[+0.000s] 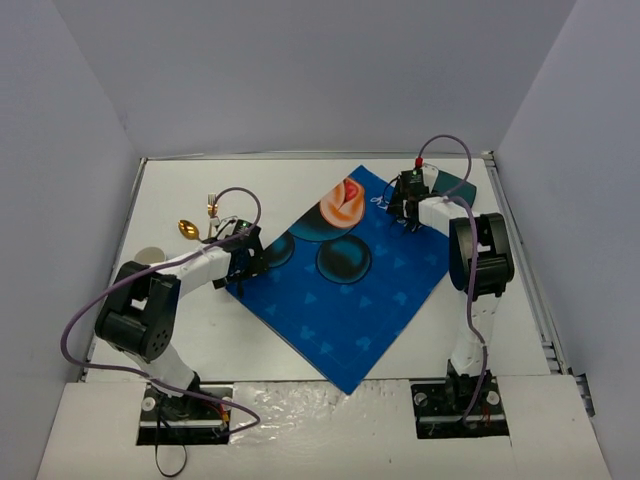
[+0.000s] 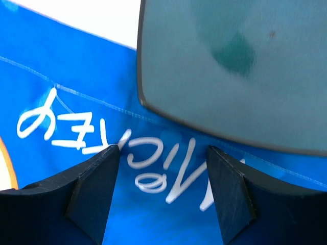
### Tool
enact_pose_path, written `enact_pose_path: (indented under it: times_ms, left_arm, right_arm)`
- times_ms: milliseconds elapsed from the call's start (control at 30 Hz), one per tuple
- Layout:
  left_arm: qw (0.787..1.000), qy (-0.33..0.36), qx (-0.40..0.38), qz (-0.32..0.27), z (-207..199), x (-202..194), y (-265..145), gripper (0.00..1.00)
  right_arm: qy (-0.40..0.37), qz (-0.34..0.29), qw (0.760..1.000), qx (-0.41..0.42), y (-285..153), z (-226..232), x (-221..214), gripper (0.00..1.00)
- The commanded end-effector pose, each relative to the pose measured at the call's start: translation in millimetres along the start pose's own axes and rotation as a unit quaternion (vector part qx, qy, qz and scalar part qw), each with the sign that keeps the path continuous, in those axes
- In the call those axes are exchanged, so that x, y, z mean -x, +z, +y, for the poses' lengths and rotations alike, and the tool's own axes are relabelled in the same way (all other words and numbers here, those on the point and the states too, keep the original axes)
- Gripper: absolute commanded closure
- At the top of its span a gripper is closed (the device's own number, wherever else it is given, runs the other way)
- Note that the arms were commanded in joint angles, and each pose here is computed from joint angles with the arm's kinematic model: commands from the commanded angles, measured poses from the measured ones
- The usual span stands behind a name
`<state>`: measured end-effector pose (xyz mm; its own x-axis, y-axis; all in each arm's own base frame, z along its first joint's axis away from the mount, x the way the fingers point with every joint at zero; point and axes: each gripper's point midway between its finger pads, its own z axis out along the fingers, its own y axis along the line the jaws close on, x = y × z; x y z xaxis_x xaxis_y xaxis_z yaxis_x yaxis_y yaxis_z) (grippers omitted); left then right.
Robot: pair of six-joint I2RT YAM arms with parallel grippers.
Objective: Set the dinner table for one person
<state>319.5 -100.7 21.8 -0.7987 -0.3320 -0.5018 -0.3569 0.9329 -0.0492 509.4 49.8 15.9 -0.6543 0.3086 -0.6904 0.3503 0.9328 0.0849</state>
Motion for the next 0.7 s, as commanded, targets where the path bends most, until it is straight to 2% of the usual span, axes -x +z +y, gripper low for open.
enact_pose_path:
  times_ms: [0,167,667]
  left_arm:
    - [1.000,-0.015,0.002,-0.017,-10,18,4,0.05]
    - [1.000,-0.019,0.004,-0.016,-14,24,9,0.05]
    - [1.000,-0.022,0.008,-0.006,-23,33,25,0.06]
  right_arm:
    - [0.013,-0.001,1.000,-0.022,13,-13,8,0.35]
    - [0.021,0.004,0.999,-0.024,22,-25,14,0.35]
    - [0.001,0.014,1.000,-0.014,43,-17,22,0.35]
